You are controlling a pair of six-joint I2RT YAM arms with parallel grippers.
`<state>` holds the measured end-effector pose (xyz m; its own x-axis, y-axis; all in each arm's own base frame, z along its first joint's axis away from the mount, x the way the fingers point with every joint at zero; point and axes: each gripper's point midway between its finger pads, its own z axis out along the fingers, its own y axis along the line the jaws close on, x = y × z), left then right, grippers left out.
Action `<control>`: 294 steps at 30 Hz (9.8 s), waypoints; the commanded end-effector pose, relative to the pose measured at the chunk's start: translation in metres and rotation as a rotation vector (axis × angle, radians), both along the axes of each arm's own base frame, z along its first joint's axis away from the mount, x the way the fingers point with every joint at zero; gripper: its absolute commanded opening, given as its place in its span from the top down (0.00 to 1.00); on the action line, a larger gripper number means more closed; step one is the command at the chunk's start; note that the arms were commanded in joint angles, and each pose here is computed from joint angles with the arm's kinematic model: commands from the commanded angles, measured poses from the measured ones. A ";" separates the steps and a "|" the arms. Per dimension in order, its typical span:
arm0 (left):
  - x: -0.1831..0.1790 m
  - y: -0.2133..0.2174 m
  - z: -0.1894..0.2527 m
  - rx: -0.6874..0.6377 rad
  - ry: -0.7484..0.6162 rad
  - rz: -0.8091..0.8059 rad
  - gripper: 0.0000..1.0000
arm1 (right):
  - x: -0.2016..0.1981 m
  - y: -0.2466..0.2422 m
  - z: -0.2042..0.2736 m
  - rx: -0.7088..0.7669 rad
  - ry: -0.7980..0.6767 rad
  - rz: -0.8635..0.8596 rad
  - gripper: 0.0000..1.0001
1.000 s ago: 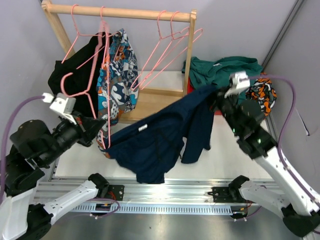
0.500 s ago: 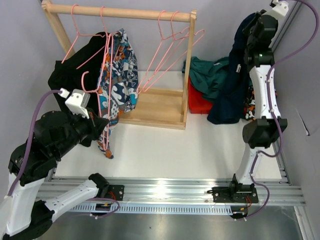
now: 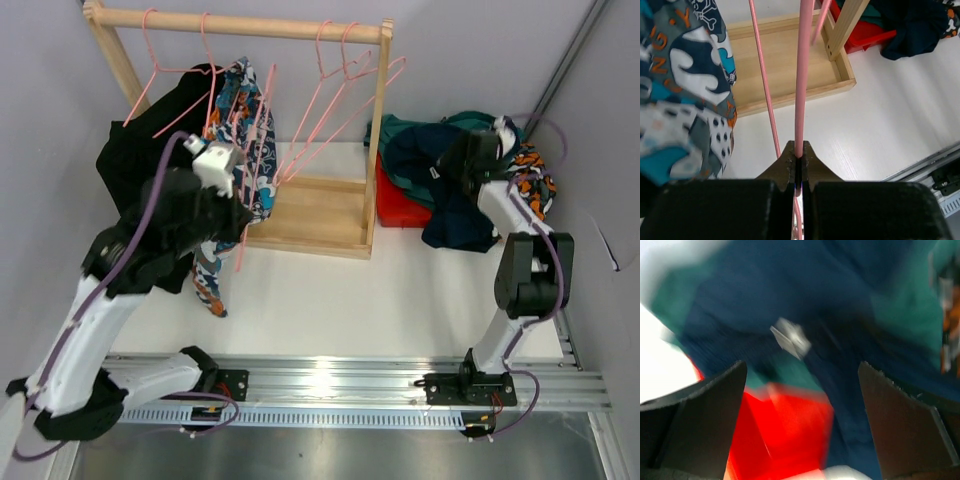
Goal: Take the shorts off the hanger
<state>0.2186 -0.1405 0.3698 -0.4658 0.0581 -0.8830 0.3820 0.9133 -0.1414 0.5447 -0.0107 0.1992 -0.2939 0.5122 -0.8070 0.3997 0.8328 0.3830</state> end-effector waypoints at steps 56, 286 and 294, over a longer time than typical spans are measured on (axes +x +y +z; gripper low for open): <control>0.111 0.033 0.094 -0.032 -0.205 0.177 0.10 | -0.260 0.108 0.049 0.147 -0.296 0.330 0.00; 0.206 -0.019 0.154 -0.266 -0.297 0.133 1.00 | -0.240 0.097 0.060 0.288 -0.438 0.252 0.13; 0.223 -0.028 0.107 -0.242 -0.164 0.123 1.00 | -0.247 0.101 0.049 0.301 -0.421 0.277 0.14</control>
